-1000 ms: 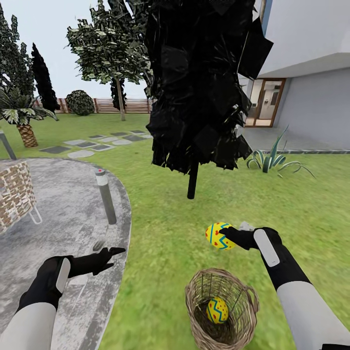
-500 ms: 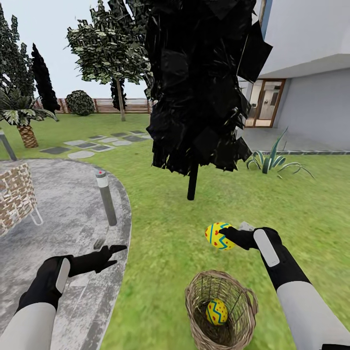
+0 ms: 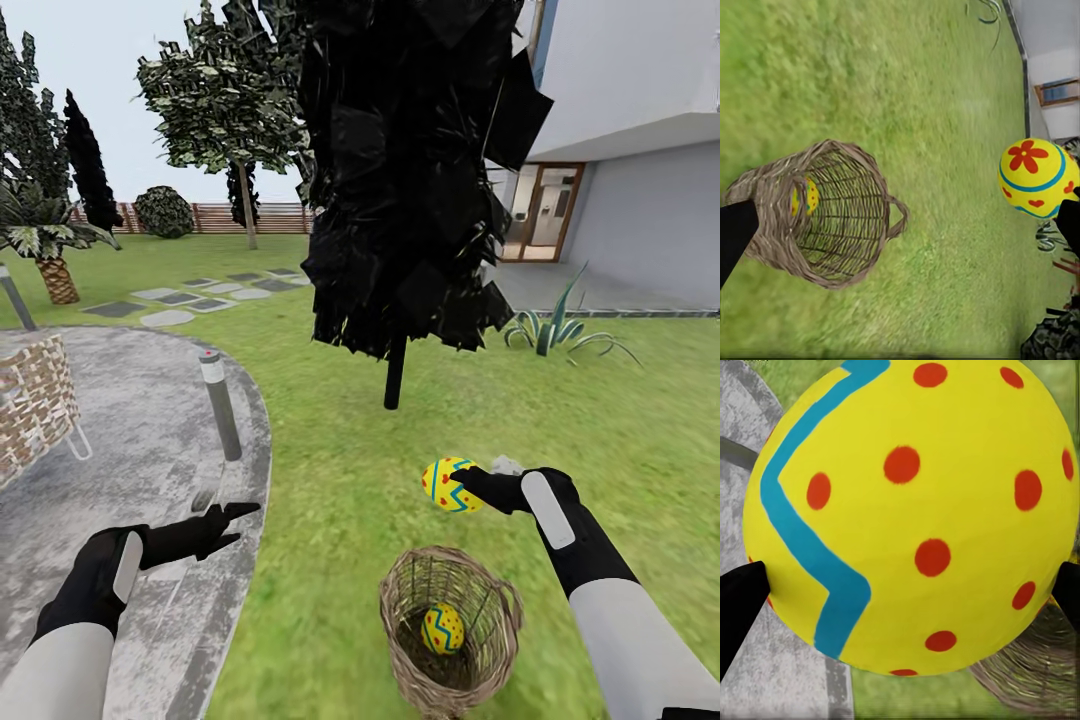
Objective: Take the three Easter eggs out of the wicker basket on the lawn in the garden, then place them on the lawn next to a single tree (choose any tree) so that all three eggs are next to the same tree and none are left in the basket.
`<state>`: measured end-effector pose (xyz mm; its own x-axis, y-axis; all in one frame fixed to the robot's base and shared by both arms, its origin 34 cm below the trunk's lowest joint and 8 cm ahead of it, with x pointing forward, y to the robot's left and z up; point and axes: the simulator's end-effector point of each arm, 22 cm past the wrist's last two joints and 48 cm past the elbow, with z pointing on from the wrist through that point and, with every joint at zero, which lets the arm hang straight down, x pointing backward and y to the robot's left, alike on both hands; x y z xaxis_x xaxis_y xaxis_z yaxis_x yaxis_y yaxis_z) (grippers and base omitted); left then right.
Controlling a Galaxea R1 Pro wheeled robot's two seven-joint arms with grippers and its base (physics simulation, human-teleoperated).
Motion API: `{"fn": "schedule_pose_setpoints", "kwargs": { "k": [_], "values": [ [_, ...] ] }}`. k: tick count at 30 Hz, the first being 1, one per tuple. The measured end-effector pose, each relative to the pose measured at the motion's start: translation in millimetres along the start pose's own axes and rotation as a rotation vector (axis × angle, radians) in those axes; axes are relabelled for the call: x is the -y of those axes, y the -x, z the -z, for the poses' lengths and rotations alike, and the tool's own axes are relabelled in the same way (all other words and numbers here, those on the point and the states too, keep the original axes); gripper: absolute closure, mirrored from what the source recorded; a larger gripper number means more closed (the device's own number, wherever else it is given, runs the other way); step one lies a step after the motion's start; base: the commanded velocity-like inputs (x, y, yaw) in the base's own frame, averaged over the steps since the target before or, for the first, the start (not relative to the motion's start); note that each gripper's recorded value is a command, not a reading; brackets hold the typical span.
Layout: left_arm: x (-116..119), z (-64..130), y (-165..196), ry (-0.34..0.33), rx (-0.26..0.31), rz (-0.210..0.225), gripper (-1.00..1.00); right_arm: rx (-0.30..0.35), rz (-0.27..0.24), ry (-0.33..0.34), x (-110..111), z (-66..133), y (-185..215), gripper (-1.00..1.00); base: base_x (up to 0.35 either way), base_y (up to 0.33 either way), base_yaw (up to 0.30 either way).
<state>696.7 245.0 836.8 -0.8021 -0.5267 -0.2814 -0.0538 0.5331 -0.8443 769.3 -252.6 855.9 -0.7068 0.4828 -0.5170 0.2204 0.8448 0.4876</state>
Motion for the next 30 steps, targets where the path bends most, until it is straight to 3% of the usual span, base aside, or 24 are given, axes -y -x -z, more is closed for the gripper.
{"fn": "schedule_pose_setpoints", "kwargs": {
  "k": [15,30],
  "values": [
    [5.6,3.1,2.5,-0.006,0.008,-0.01,-1.0,0.01,0.002,0.008,-4.0,5.4,3.8,1.0,-0.033,0.083,-0.243],
    [11.2,5.8,5.0,-0.012,0.016,-0.02,-1.0,0.02,0.005,0.013,-7.6,10.6,7.8,1.0,-0.177,0.02,-0.247]
  ]
}}
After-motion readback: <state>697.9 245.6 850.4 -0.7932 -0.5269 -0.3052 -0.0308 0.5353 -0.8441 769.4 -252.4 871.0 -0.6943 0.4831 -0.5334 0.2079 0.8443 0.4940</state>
